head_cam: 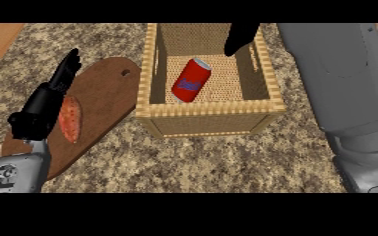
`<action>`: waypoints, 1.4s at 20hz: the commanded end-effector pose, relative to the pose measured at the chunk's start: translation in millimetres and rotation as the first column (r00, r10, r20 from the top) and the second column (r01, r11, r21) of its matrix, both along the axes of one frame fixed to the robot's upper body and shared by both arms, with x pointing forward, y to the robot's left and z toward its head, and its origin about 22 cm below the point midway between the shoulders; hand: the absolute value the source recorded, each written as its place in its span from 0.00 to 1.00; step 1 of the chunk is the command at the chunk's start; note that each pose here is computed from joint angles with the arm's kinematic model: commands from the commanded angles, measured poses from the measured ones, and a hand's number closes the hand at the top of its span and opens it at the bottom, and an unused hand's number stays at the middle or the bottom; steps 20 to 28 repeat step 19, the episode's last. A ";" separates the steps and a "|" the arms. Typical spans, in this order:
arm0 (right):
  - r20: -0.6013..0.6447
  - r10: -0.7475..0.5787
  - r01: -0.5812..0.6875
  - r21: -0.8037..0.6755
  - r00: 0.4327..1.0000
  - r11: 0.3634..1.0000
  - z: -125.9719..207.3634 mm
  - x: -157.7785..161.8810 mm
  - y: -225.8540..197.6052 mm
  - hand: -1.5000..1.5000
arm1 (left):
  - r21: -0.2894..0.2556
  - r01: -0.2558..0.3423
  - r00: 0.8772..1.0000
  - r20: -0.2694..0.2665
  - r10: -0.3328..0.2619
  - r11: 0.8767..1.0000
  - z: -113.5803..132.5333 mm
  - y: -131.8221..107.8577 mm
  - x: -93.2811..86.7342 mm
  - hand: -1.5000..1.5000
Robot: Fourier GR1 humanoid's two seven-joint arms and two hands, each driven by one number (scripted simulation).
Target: Pick the can from the placemat and place it in the basket
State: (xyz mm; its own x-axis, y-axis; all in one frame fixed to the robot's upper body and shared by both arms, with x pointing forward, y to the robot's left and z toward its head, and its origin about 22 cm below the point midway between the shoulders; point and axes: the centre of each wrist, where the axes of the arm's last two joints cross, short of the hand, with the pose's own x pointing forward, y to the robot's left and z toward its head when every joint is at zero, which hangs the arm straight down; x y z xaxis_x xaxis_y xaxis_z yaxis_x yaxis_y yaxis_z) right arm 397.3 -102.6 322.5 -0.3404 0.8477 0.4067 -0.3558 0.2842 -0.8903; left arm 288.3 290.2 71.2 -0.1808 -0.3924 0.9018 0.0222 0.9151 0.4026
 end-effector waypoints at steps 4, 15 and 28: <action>-0.026 -0.055 0.060 0.347 0.998 0.936 -3.3 4.2 -6.8 0.00 | 0.006 0.000 1.000 0.017 0.000 1.000 3.4 -0.3 2.2 0.50; -0.067 -0.447 0.357 0.711 0.892 0.606 29.2 22.7 -122.3 0.00 | -0.005 0.001 1.000 0.010 -0.001 1.000 6.9 -11.2 5.2 0.50; -0.088 -0.511 0.395 0.747 0.855 0.534 3.5 31.8 -176.2 0.00 | 0.014 0.002 1.000 0.011 -0.002 1.000 -13.1 8.9 -12.0 0.50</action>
